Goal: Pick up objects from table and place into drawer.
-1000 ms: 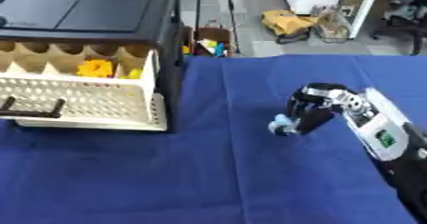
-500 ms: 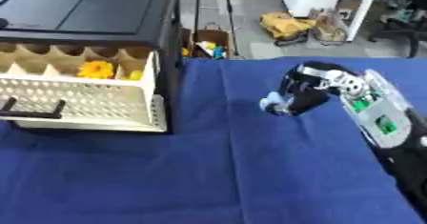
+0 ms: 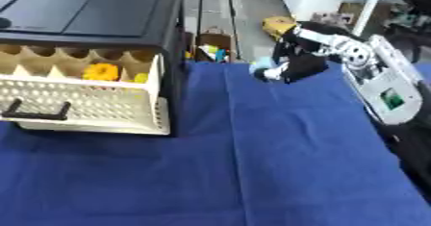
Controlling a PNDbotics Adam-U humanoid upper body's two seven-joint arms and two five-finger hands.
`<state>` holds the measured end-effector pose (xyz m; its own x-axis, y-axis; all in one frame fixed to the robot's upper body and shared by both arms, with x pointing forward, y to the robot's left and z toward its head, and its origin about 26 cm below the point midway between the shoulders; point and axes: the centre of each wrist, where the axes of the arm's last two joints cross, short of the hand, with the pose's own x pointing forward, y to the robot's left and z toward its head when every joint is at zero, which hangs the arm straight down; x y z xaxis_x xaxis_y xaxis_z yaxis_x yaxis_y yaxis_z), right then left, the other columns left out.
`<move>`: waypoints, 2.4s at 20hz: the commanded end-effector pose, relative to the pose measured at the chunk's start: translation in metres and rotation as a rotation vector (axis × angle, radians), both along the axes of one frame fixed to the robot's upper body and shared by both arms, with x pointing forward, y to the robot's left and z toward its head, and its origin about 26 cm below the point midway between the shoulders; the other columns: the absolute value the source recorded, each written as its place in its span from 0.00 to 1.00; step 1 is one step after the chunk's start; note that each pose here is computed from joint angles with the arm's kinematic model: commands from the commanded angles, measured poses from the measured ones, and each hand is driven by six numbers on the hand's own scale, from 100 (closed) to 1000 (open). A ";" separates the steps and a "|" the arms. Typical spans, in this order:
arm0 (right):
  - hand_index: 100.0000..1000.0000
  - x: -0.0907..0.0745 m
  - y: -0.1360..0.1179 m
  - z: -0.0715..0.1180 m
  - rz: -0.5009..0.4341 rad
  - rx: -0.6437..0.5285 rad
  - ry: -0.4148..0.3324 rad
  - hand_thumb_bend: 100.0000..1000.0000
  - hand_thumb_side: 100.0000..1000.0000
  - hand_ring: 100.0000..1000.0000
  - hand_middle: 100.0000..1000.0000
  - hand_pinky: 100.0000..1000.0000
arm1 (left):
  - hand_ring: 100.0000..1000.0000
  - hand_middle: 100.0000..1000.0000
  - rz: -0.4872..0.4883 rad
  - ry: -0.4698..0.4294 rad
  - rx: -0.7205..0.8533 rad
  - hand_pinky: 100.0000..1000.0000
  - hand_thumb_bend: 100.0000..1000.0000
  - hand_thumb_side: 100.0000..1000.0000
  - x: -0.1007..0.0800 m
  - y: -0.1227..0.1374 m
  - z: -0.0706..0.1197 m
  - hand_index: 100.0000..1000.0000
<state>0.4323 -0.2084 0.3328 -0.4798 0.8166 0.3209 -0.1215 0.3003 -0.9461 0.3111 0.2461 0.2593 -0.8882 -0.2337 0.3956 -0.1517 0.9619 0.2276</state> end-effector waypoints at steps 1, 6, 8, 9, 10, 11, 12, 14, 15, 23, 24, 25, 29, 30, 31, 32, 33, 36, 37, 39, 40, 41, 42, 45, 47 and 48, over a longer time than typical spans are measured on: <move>0.51 -0.013 0.013 0.030 0.039 0.008 -0.114 0.35 0.37 0.79 0.16 0.68 | 0.73 0.74 0.000 -0.019 0.008 0.59 0.13 1.00 -0.003 0.001 0.006 0.89; 0.50 -0.028 0.044 0.056 0.114 0.045 -0.235 0.35 0.39 0.78 0.16 0.67 | 0.73 0.74 -0.007 -0.018 0.007 0.59 0.13 1.00 -0.003 0.000 0.007 0.89; 0.50 -0.032 0.057 0.063 0.139 0.055 -0.261 0.34 0.40 0.78 0.16 0.67 | 0.73 0.74 -0.012 -0.017 0.007 0.59 0.14 1.00 -0.002 0.000 0.007 0.89; 0.50 -0.033 0.064 0.065 0.150 0.060 -0.272 0.34 0.40 0.78 0.16 0.67 | 0.73 0.74 -0.014 -0.016 0.006 0.59 0.14 1.00 -0.002 -0.001 0.007 0.89; 0.50 -0.035 0.070 0.068 0.161 0.065 -0.282 0.34 0.40 0.78 0.16 0.67 | 0.73 0.74 -0.016 -0.016 0.006 0.59 0.14 1.00 -0.002 -0.001 0.007 0.89; 0.50 -0.036 0.076 0.070 0.174 0.068 -0.291 0.34 0.40 0.78 0.16 0.66 | 0.73 0.74 -0.018 -0.015 0.006 0.59 0.14 1.00 -0.002 -0.001 0.007 0.89; 0.50 -0.037 0.083 0.071 0.188 0.070 -0.298 0.33 0.41 0.77 0.16 0.66 | 0.73 0.74 -0.020 -0.015 0.005 0.59 0.14 1.00 -0.002 -0.002 0.007 0.89; 0.50 -0.040 0.096 0.074 0.214 0.075 -0.310 0.33 0.41 0.77 0.16 0.66 | 0.73 0.74 -0.024 -0.017 0.004 0.59 0.14 1.00 -0.002 -0.002 0.008 0.89; 0.50 -0.041 0.103 0.075 0.228 0.078 -0.314 0.33 0.41 0.77 0.16 0.66 | 0.73 0.74 -0.027 -0.018 0.003 0.59 0.14 1.00 -0.002 -0.003 0.008 0.89; 0.50 -0.046 0.148 0.072 0.306 0.091 -0.307 0.33 0.41 0.78 0.16 0.66 | 0.73 0.74 -0.046 -0.019 -0.004 0.59 0.14 1.00 -0.002 -0.006 0.010 0.89; 0.50 -0.046 0.155 0.070 0.317 0.093 -0.299 0.33 0.41 0.78 0.16 0.66 | 0.73 0.74 -0.049 -0.018 -0.005 0.59 0.14 1.00 -0.002 -0.006 0.010 0.89; 0.50 -0.046 0.160 0.068 0.325 0.092 -0.292 0.33 0.41 0.78 0.16 0.67 | 0.73 0.74 -0.051 -0.018 -0.006 0.59 0.14 1.00 -0.002 -0.007 0.010 0.89; 0.50 -0.043 0.177 0.056 0.347 0.077 -0.251 0.33 0.41 0.79 0.16 0.67 | 0.73 0.74 -0.059 -0.019 -0.011 0.59 0.14 1.00 -0.002 -0.008 0.011 0.89; 0.50 -0.042 0.180 0.053 0.348 0.074 -0.243 0.33 0.41 0.79 0.16 0.67 | 0.73 0.74 -0.060 -0.020 -0.012 0.59 0.15 1.00 -0.002 -0.008 0.011 0.89; 0.50 -0.041 0.182 0.050 0.349 0.069 -0.235 0.32 0.40 0.79 0.16 0.67 | 0.73 0.74 -0.060 -0.021 -0.014 0.59 0.15 1.00 -0.002 -0.008 0.011 0.89; 0.50 -0.039 0.184 0.046 0.348 0.063 -0.224 0.32 0.40 0.79 0.15 0.67 | 0.73 0.74 -0.061 -0.022 -0.016 0.59 0.15 1.00 -0.002 -0.008 0.011 0.89; 0.50 -0.038 0.186 0.042 0.345 0.057 -0.214 0.32 0.40 0.79 0.15 0.67 | 0.73 0.74 -0.062 -0.023 -0.018 0.59 0.15 1.00 -0.002 -0.009 0.011 0.89; 0.50 -0.033 0.189 0.033 0.335 0.042 -0.196 0.32 0.40 0.79 0.16 0.67 | 0.73 0.74 -0.062 -0.028 -0.023 0.59 0.15 1.00 -0.002 -0.009 0.012 0.89; 0.50 -0.032 0.189 0.031 0.333 0.040 -0.195 0.32 0.40 0.79 0.16 0.67 | 0.73 0.74 -0.062 -0.029 -0.024 0.59 0.15 1.00 -0.001 -0.009 0.012 0.89; 0.50 -0.030 0.191 0.027 0.327 0.036 -0.195 0.31 0.40 0.79 0.16 0.67 | 0.73 0.74 -0.062 -0.029 -0.024 0.59 0.15 1.00 -0.001 -0.009 0.011 0.89; 0.50 -0.029 0.192 0.025 0.324 0.034 -0.195 0.31 0.40 0.79 0.16 0.67 | 0.73 0.74 -0.063 -0.028 -0.024 0.59 0.15 1.00 -0.001 -0.009 0.011 0.89; 0.50 -0.029 0.193 0.023 0.320 0.033 -0.195 0.31 0.40 0.79 0.16 0.67 | 0.73 0.74 -0.063 -0.028 -0.024 0.59 0.15 1.00 -0.001 -0.009 0.011 0.89; 0.50 -0.028 0.194 0.022 0.315 0.033 -0.197 0.31 0.40 0.79 0.16 0.67 | 0.73 0.74 -0.064 -0.027 -0.023 0.59 0.15 1.00 -0.001 -0.010 0.011 0.89; 0.50 -0.024 0.196 0.017 0.290 0.037 -0.208 0.31 0.41 0.79 0.16 0.67 | 0.73 0.74 -0.066 -0.025 -0.020 0.59 0.14 1.00 -0.001 -0.010 0.010 0.89; 0.50 -0.021 0.197 0.013 0.273 0.036 -0.213 0.31 0.41 0.79 0.16 0.67 | 0.73 0.74 -0.068 -0.023 -0.019 0.59 0.14 1.00 -0.001 -0.011 0.010 0.89; 0.50 -0.020 0.198 0.011 0.268 0.034 -0.213 0.31 0.41 0.79 0.16 0.67 | 0.73 0.74 -0.069 -0.022 -0.018 0.59 0.14 1.00 -0.001 -0.011 0.009 0.89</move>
<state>0.4111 -0.0100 0.3391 -0.7403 0.6325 0.2280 -0.0260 0.3119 -0.9497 0.3122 0.2358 0.2616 -0.8988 -0.1637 0.4066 -0.0889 0.9764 0.1967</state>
